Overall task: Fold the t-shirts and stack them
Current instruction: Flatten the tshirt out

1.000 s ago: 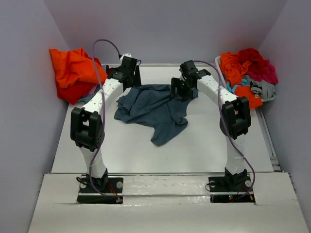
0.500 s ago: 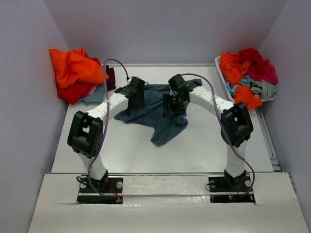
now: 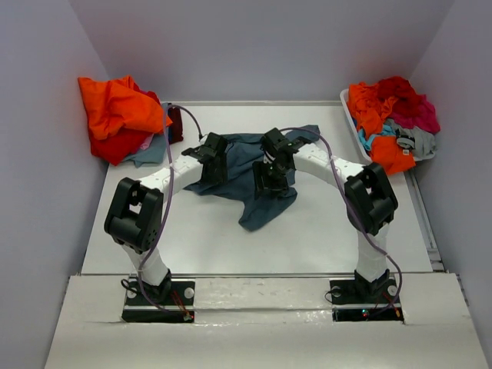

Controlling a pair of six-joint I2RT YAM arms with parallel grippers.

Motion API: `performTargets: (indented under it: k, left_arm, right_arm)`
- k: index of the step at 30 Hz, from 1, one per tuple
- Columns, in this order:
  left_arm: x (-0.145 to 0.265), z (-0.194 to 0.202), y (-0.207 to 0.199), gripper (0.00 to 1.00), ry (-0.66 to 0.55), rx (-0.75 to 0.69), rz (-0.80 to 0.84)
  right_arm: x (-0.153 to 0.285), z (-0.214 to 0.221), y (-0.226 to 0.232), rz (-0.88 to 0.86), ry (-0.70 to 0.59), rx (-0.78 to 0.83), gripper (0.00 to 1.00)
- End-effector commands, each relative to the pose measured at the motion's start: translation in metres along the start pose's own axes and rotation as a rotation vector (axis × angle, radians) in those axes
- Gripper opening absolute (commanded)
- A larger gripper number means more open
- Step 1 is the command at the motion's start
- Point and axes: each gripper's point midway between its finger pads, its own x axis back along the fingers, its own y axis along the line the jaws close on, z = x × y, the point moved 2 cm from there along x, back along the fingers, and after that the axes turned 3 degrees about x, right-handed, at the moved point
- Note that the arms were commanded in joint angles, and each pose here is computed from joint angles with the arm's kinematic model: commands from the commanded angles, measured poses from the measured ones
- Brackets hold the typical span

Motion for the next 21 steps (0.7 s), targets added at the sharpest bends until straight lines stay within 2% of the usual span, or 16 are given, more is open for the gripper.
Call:
performTargets:
  k: [1,14,21]
  left_arm:
    - [0.007,0.004,0.001,0.81,-0.014,0.034,0.013]
    - [-0.001,0.018,0.011,0.81,0.007,0.032,-0.035]
    - [0.003,0.006,0.016,0.81,-0.047,0.066,-0.076]
  right_arm:
    - [-0.001,0.012,0.021,-0.045,0.031,0.026,0.63]
    - [-0.025,0.036,0.044,-0.055,0.121,0.078,0.61]
    - [-0.034,0.039,0.046,-0.055,0.141,0.088,0.58]
